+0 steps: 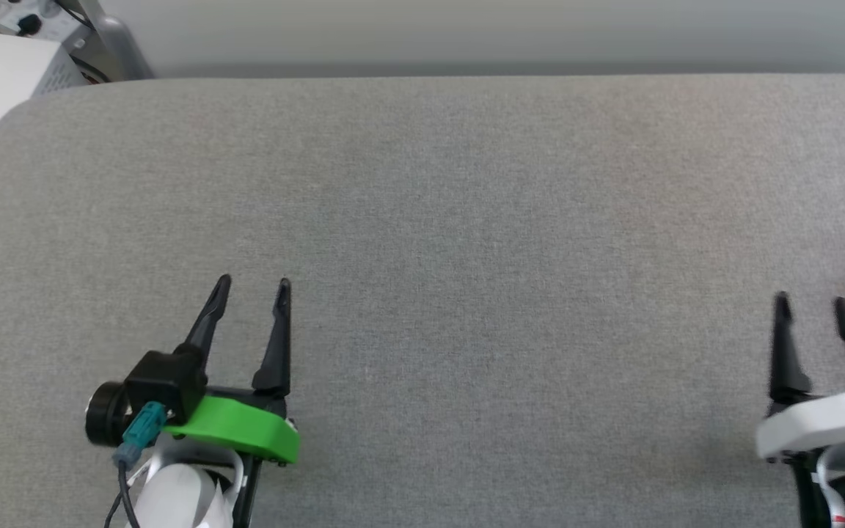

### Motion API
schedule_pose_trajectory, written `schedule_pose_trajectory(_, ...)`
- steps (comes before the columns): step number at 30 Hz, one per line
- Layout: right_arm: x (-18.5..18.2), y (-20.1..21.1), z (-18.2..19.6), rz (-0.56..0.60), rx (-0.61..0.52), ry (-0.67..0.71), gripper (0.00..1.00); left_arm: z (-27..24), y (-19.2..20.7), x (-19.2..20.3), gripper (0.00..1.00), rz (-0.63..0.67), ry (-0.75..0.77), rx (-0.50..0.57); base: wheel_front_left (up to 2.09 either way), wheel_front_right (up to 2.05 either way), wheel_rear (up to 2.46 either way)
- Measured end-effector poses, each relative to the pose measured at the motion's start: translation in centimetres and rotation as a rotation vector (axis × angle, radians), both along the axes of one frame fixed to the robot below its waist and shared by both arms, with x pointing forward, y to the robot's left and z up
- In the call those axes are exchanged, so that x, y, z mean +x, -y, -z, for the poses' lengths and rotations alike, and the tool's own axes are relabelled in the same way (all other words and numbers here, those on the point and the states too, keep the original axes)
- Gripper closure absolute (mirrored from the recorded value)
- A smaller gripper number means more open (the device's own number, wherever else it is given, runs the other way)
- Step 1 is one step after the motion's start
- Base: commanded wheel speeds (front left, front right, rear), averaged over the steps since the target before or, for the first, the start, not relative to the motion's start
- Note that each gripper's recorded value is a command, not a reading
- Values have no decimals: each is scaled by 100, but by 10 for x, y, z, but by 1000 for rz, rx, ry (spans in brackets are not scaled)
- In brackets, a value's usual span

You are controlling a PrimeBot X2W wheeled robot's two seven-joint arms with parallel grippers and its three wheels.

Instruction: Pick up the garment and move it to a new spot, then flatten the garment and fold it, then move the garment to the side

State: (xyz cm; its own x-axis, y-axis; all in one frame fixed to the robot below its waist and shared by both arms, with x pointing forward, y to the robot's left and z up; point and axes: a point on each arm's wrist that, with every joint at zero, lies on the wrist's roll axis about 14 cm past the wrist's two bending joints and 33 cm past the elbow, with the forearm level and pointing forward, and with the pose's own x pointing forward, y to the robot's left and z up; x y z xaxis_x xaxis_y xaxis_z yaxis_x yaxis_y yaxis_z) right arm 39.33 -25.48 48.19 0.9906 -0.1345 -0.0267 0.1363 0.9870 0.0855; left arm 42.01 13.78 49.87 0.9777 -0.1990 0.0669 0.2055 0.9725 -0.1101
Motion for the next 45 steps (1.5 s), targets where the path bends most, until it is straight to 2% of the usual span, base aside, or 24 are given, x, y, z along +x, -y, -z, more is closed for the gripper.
schedule_pose_trajectory(2, 4, -24, -11, -71, 6, 20, 0, -1, -11, -5, 0, -37, -2, 4, 0, 0, 0)
schedule_pose_trajectory(3, 6, -48, -31, -140, 3, 66, 0, -1, -21, -14, 0, -68, -5, 10, 0, 0, 0)
schedule_pose_trajectory(11, -14, -68, -52, -201, -2, 98, 0, -9, -32, -32, 0, -99, 13, 20, 0, 0, 0)
schedule_pose_trajectory(24, -67, -73, -60, -202, -9, 82, 0, -10, -25, -62, 0, -73, 15, 24, 0, 0, 0)
schedule_pose_trajectory(45, -70, -71, -63, -192, -12, 81, 0, -7, -16, -61, 0, -46, 5, 23, 0, 0, 0)
